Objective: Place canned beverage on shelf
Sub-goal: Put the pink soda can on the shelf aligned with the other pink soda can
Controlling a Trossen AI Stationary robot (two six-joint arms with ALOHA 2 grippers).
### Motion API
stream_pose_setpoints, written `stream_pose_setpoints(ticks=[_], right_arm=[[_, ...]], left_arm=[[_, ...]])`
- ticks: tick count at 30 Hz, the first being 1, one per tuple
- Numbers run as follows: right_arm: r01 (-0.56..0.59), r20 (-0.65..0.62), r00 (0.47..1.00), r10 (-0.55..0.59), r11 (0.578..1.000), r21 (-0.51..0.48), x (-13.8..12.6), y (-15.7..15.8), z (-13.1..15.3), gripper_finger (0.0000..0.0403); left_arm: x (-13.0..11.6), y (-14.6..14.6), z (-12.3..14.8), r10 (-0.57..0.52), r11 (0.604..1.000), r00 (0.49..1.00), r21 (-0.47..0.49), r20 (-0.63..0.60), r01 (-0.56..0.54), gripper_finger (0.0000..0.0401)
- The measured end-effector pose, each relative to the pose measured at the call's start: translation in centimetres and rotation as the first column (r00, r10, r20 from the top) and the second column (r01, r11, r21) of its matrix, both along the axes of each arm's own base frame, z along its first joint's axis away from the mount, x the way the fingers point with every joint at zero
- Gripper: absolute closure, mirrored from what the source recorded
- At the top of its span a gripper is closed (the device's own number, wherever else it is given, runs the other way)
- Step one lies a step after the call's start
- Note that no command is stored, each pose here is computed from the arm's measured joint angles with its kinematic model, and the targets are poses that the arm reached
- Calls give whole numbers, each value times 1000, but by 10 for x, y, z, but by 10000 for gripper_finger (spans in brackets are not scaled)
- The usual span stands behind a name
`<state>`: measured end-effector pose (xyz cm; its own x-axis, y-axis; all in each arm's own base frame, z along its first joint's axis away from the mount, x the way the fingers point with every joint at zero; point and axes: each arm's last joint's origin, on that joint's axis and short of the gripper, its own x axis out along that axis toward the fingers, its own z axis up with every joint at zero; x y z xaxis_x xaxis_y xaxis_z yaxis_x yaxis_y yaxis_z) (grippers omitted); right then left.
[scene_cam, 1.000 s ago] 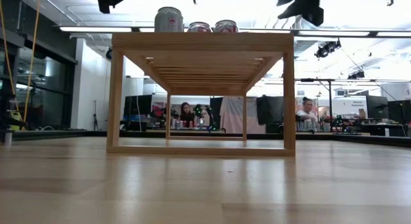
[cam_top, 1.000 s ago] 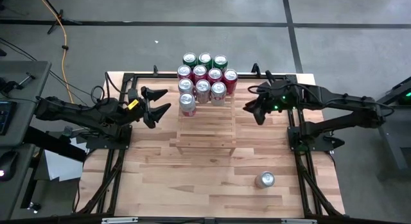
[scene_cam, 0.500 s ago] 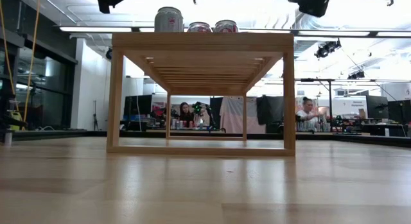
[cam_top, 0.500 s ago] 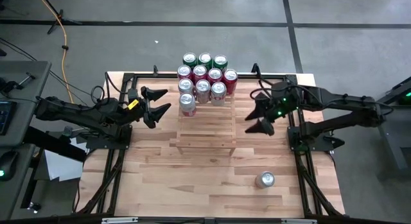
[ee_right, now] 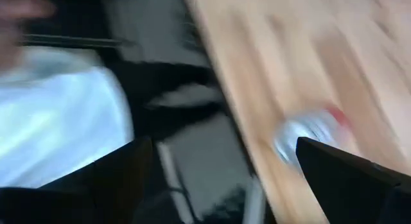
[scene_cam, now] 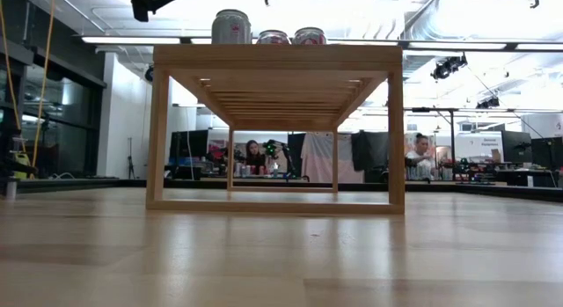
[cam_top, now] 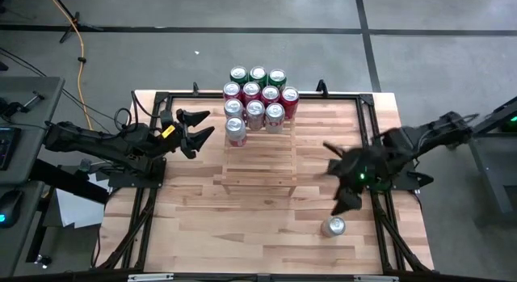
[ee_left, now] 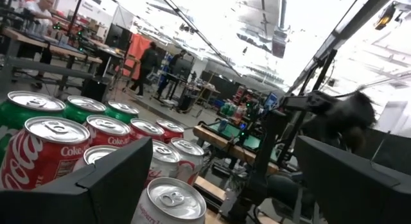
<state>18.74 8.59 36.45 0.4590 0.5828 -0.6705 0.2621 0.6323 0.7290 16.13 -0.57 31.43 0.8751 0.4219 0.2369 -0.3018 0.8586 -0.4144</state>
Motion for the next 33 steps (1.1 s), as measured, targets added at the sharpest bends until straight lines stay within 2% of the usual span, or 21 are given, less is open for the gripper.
stream_pose_setpoints(ticks=[3, 6, 11, 13, 17, 28, 33], right_arm=[[53, -214, 974, -77, 992, -113, -5, 21, -5, 29], [170, -358, 901, -245, 959, -228, -5, 41, -16, 29], [336, -481, 751, -452, 889, -311, 8, 73, -43, 29], [368, -514, 694, -504, 862, -348, 14, 82, -54, 29], [389, -543, 617, -570, 820, -419, 24, 95, -75, 29], [324, -572, 525, -630, 770, -550, 44, 113, -122, 29], [269, -574, 524, -629, 762, -588, 51, 119, -140, 29]], left_arm=[[0, 0, 0, 0, 1000, 1000, 1, -4, 0, 30], [0, 0, -1, -6, 1000, 1000, 3, -7, 6, 30], [1, -3, 0, -89, 996, 996, 26, -6, 89, 30], [1, -4, 0, -125, 991, 992, 37, -6, 125, 30], [2, -4, 0, -158, 986, 987, 46, -6, 158, 30], [2, -5, 0, -183, 982, 983, 54, -6, 183, 30], [2, -5, 0, -189, 982, 982, 33, 4, 189, 30]])
